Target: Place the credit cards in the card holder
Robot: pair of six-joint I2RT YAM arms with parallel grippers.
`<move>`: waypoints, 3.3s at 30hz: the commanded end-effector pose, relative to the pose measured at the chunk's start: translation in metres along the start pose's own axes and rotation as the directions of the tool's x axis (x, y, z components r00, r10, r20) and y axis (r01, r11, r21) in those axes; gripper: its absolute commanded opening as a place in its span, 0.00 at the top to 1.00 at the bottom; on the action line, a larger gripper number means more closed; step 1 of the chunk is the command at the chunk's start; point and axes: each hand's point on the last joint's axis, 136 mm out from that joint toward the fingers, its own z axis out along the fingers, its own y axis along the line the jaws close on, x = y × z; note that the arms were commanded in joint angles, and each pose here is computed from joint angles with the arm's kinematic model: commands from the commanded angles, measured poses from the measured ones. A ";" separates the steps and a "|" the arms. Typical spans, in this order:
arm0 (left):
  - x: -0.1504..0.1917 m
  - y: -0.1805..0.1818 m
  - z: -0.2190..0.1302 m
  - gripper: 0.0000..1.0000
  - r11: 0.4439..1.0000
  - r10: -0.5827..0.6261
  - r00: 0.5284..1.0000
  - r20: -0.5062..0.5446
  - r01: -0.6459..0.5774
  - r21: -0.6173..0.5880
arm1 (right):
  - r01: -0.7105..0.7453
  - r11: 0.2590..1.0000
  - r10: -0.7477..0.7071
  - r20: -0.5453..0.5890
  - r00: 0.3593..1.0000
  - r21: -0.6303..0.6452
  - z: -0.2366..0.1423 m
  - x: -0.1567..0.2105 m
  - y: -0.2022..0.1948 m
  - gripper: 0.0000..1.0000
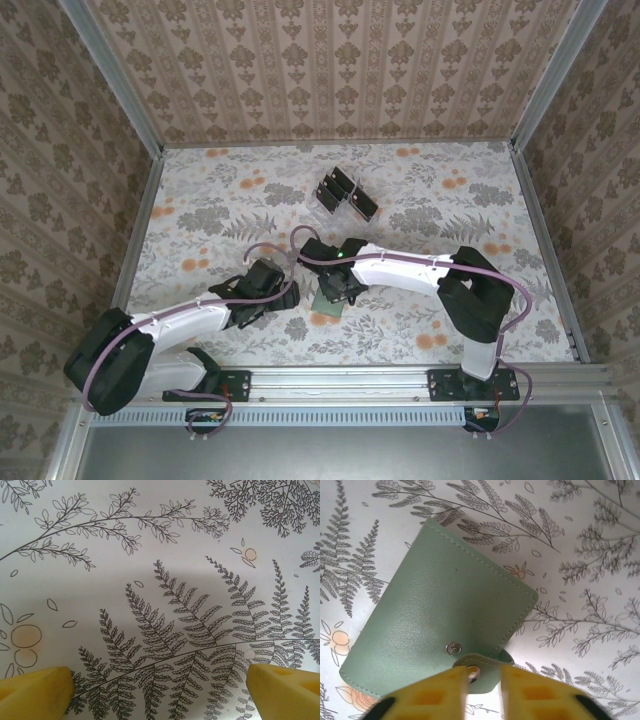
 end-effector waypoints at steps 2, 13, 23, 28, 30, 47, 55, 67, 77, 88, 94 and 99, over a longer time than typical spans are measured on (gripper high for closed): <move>0.024 -0.007 0.008 0.00 0.997 -0.015 0.995 -0.098 0.023 0.077 | -0.019 1.000 0.020 0.059 0.998 -0.019 -0.019 -0.002 -0.003 0.63; 0.022 -0.008 0.006 0.00 0.996 -0.016 0.995 -0.096 0.024 0.081 | -0.051 0.997 0.053 0.041 0.998 -0.053 -0.003 0.020 -0.003 0.58; 0.022 -0.007 0.006 0.00 0.997 -0.018 0.995 -0.095 0.025 0.076 | -0.020 1.000 0.020 0.064 0.998 0.000 0.014 0.011 -0.011 0.80; 0.022 -0.007 0.005 0.00 0.997 -0.017 0.995 -0.094 0.024 0.076 | -0.001 1.000 0.000 0.082 0.997 0.008 0.018 0.002 -0.018 0.93; 0.022 -0.007 0.005 0.00 0.997 -0.019 0.995 -0.094 0.026 0.077 | 0.019 1.000 -0.020 0.101 0.995 0.012 0.018 -0.004 -0.020 0.95; 0.019 -0.011 0.002 0.00 0.995 -0.028 0.996 -0.081 0.035 0.095 | 0.003 0.995 0.010 0.141 0.990 -0.098 -0.008 0.006 -0.018 0.60; 0.016 -0.013 0.001 0.00 0.995 -0.026 0.997 -0.077 0.033 0.098 | 0.024 0.994 -0.013 0.105 0.994 -0.104 0.008 0.024 -0.005 0.53; 0.019 -0.012 0.001 0.00 0.996 -0.022 0.996 -0.084 0.029 0.090 | 0.065 0.998 -0.064 0.105 0.992 -0.008 0.039 0.008 -0.022 0.74; 0.019 -0.014 0.002 0.00 0.994 -0.023 0.996 -0.083 0.031 0.102 | 0.107 0.994 -0.107 0.129 0.986 0.004 0.033 -0.020 -0.032 0.78; -0.010 -0.042 -0.005 0.00 0.988 0.030 0.998 -0.049 -0.022 0.156 | 0.039 0.992 -0.017 0.175 0.984 -0.120 -0.028 -0.024 -0.028 0.62; -0.018 -0.055 -0.005 0.00 0.985 0.035 0.998 -0.046 -0.027 0.168 | 0.049 0.993 -0.033 0.135 0.990 -0.111 -0.026 -0.027 -0.023 0.62; -0.018 -0.060 -0.002 0.00 0.988 0.061 0.997 -0.049 -0.053 0.142 | 0.071 0.991 -0.058 0.107 0.993 -0.117 -0.019 -0.028 -0.016 0.62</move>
